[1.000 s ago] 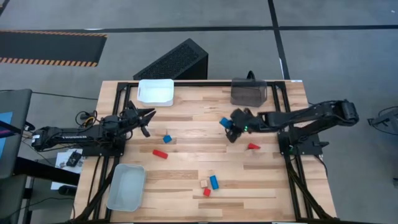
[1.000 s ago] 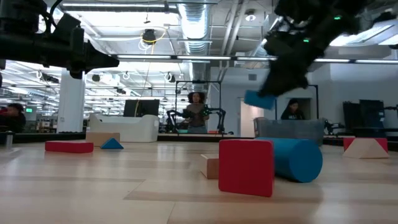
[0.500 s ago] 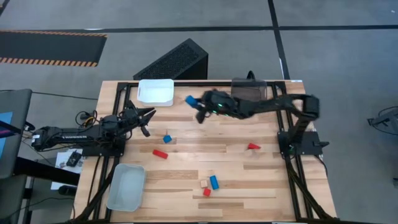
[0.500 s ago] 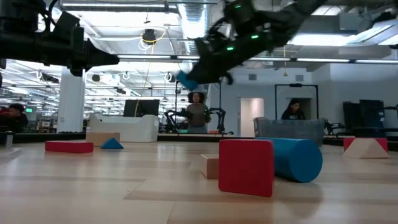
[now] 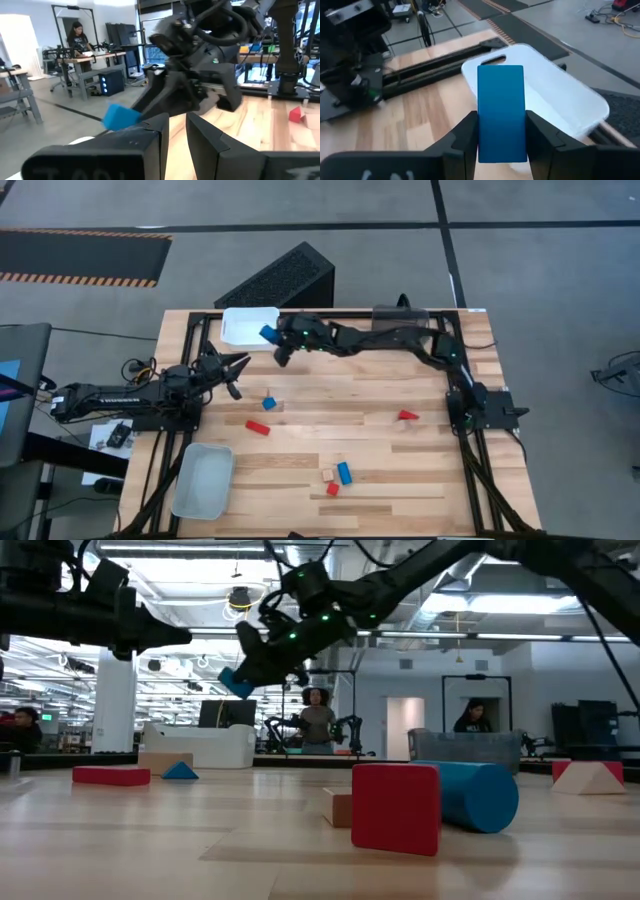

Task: Sort & place blocks by color
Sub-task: Put the top right blue block into the white bin

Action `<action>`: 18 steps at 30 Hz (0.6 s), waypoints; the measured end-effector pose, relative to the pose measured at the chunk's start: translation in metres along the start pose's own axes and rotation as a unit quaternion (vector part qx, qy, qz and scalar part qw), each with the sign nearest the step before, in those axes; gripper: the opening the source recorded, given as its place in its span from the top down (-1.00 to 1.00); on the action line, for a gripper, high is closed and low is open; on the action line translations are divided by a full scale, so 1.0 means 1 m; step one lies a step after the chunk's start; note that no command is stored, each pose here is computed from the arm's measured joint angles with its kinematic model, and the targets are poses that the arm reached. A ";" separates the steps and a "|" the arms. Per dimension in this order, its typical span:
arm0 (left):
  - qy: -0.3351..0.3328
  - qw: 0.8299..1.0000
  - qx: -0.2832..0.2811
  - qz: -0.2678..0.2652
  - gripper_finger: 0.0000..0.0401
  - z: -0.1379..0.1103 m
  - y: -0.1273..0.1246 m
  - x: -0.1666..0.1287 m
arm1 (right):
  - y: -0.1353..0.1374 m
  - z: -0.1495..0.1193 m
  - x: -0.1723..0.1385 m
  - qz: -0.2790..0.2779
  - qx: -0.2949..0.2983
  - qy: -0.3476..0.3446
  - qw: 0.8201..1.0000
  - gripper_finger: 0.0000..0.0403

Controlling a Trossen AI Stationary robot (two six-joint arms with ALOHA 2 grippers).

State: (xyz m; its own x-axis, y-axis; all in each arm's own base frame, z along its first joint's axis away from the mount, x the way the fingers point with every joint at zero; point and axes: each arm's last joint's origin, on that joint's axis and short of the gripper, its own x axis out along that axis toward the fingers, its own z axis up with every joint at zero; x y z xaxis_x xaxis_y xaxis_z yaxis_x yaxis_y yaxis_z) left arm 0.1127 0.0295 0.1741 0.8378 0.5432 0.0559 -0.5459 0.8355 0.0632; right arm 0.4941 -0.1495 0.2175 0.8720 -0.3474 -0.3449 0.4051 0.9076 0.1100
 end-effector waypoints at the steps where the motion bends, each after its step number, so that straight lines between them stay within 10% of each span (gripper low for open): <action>1: 0.001 1.000 0.004 0.003 0.72 0.000 0.000 0.000 | 0.000 0.003 0.004 -0.001 0.000 0.001 1.000 0.32; 18: 0.014 0.999 0.029 0.034 0.72 -0.002 0.002 0.000 | -0.029 0.002 0.048 -0.033 0.053 0.042 0.997 0.29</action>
State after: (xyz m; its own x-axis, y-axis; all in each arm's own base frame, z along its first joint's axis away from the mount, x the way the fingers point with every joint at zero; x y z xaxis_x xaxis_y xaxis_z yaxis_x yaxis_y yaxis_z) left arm 0.1116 0.0312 0.1721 0.7984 0.6011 0.0344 -0.6005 0.7908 0.1184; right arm 0.5251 -0.1934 0.1999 0.8177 -0.3812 -0.4314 0.4924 0.8513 0.1811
